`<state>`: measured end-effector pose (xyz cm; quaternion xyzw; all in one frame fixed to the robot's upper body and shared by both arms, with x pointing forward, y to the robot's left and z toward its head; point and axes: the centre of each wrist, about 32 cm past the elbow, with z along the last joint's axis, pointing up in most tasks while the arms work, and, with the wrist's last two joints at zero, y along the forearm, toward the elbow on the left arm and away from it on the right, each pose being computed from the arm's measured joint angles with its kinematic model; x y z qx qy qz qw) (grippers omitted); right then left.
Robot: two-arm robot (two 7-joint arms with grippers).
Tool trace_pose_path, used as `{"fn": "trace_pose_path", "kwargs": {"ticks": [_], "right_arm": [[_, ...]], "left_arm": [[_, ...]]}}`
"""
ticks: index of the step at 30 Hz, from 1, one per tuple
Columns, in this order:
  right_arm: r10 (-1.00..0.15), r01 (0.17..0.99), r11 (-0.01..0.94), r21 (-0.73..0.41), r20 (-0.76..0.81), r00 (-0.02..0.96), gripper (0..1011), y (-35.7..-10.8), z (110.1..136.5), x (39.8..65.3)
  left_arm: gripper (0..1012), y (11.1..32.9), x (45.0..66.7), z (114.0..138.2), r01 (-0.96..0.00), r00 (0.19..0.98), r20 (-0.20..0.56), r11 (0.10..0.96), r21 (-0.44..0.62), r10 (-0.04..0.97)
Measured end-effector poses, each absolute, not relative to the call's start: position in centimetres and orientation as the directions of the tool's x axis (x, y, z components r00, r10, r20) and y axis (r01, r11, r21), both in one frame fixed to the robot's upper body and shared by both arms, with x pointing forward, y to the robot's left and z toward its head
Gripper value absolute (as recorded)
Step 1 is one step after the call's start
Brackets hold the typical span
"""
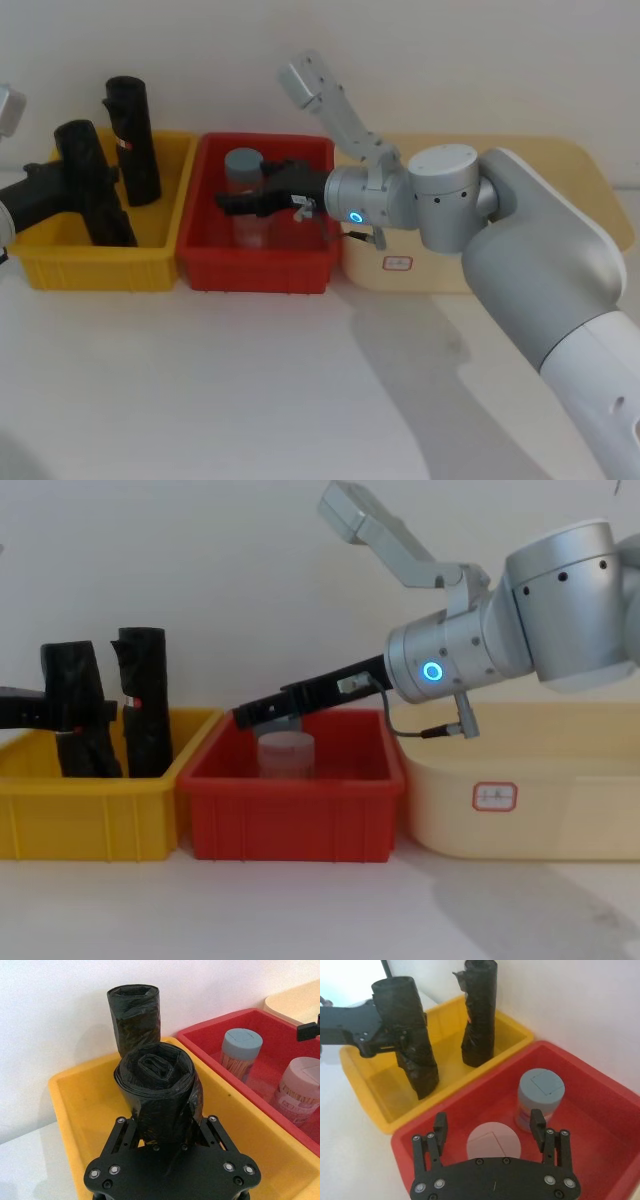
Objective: Pick up the garbage bag with the one hand and transfer it to the other hand.
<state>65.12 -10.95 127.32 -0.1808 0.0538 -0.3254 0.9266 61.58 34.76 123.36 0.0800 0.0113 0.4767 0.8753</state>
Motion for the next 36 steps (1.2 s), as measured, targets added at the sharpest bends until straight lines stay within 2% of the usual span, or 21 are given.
{"fn": "trace_pose_path", "kwargs": {"ticks": [16,36], "right_arm": [[-0.633,0.582,0.685,-0.439,0.037,0.773,1001,-11.7,126.8,65.9],[-0.599,0.529,0.711,-0.463,-0.006,0.8,1001,-12.1,126.8,66.2]], "left_arm": [[396,34.8,61.6,123.4,-0.833,0.545,0.056,0.533,0.151,0.836],[396,34.8,61.6,123.4,-0.833,0.545,0.056,0.533,0.151,0.836]]}}
